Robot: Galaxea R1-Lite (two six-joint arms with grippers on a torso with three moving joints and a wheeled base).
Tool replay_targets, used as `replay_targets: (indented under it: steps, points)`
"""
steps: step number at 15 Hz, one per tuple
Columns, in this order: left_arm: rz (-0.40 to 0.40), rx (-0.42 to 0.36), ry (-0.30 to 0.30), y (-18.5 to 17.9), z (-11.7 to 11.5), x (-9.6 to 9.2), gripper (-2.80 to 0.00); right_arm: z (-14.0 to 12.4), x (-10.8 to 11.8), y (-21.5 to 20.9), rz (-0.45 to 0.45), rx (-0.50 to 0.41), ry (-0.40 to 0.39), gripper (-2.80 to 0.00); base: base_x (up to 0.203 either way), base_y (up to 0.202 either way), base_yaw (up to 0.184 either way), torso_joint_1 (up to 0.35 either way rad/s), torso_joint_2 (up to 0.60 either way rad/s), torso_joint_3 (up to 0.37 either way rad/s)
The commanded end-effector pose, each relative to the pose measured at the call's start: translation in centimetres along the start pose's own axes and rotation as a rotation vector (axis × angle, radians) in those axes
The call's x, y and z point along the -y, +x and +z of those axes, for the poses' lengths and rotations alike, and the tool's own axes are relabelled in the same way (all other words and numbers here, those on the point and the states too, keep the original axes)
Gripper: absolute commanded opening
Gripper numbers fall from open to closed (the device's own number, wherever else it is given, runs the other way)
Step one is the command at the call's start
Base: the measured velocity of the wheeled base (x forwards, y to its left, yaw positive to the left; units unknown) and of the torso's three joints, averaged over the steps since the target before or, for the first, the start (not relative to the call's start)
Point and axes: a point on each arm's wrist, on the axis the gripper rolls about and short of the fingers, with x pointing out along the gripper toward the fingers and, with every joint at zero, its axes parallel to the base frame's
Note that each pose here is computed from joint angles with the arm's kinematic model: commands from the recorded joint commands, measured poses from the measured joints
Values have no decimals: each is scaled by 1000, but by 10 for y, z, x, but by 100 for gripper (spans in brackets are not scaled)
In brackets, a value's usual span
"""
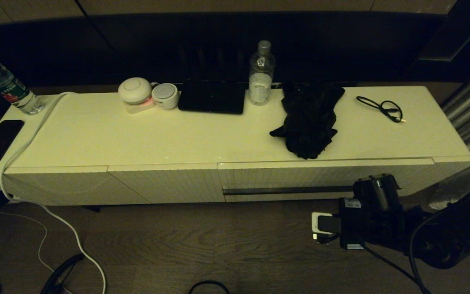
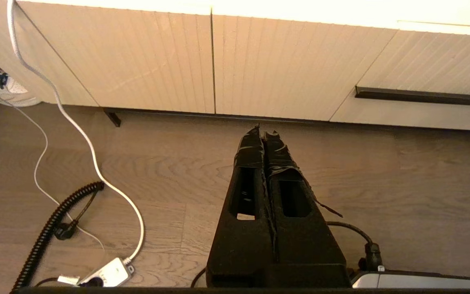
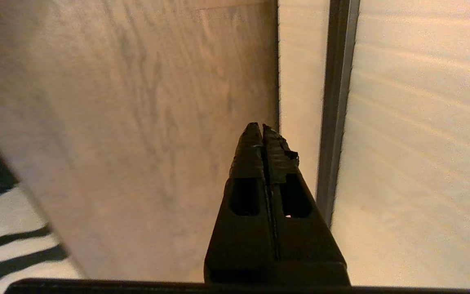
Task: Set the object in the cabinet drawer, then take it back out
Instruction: Open the drawer
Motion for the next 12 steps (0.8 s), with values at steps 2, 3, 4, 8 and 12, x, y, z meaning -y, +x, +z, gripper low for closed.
replay_targets:
  steps: [2,3,4,8,12]
  points:
    - [1,1,-1,0,0,0,-280,-3,-18,23,-15,11,-65,-280,0,0,0,0,0,0]
    - [1,2,-1,0,0,0,-280,-4,-22,27,-24,15,-87,-280,0,0,0,0,0,0]
    - [1,2,-1,0,0,0,-280,-4,-22,27,-26,10,-90,-280,0,0,0,0,0,0]
    - [1,2,-1,0,0,0,-280,-9,-15,26,-5,-7,-81,-280,0,0,0,0,0,0]
    - [-1,2,-1,0,0,0,-280,-11,-5,10,49,-33,-75,-280,0,0,0,0,0,0]
